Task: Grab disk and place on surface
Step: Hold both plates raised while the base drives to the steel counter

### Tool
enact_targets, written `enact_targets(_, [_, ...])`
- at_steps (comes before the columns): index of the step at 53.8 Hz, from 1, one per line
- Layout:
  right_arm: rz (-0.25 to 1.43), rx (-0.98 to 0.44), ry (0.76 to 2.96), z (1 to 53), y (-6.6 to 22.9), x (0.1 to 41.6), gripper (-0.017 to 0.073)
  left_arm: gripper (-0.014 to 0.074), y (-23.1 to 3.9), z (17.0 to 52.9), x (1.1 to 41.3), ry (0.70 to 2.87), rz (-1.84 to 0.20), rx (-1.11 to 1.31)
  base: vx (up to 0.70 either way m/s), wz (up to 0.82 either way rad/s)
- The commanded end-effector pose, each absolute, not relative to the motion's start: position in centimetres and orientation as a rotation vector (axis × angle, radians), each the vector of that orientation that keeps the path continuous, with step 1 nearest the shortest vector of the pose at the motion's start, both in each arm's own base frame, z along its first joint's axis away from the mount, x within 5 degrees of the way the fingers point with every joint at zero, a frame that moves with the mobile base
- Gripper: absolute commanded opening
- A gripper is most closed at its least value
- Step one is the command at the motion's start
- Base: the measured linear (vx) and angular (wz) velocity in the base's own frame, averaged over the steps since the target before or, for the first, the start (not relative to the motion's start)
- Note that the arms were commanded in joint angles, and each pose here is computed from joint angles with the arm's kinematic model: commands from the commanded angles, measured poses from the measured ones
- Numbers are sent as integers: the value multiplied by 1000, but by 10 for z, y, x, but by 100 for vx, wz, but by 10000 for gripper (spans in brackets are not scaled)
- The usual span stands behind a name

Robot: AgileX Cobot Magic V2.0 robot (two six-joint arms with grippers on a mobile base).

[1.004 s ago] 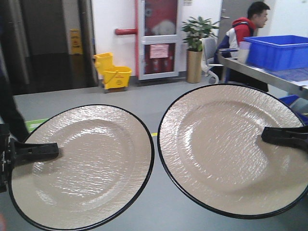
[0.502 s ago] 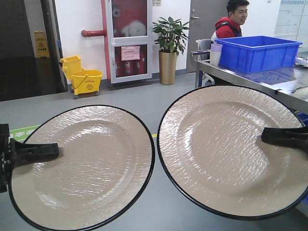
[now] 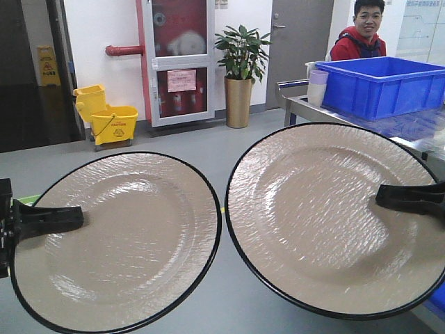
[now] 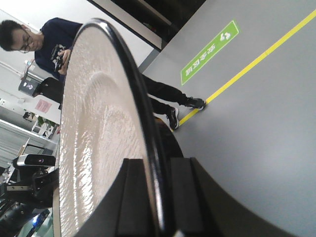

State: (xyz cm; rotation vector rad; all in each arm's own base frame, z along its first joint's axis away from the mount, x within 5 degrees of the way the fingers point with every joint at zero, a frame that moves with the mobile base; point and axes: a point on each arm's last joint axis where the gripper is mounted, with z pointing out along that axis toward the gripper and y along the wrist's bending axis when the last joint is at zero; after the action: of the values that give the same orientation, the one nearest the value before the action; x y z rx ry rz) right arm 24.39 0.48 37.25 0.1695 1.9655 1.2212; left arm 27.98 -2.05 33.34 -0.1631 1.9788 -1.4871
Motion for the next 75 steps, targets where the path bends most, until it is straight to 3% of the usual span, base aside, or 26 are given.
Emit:
enact_targets(1, [1305,171,1810,399,7,239,-8,-1,-26,366,269,1811,-1626,-118,44,-7])
enact_targets(29, [1302,175,1809,399,6,239,-8,-1,-26,366,269,1811,-1627,-117,47,-24])
enact_targets(75, [1302,175,1809,399,6,239,-8,-1,-26,366,269,1811,-1627,-117,42,-51])
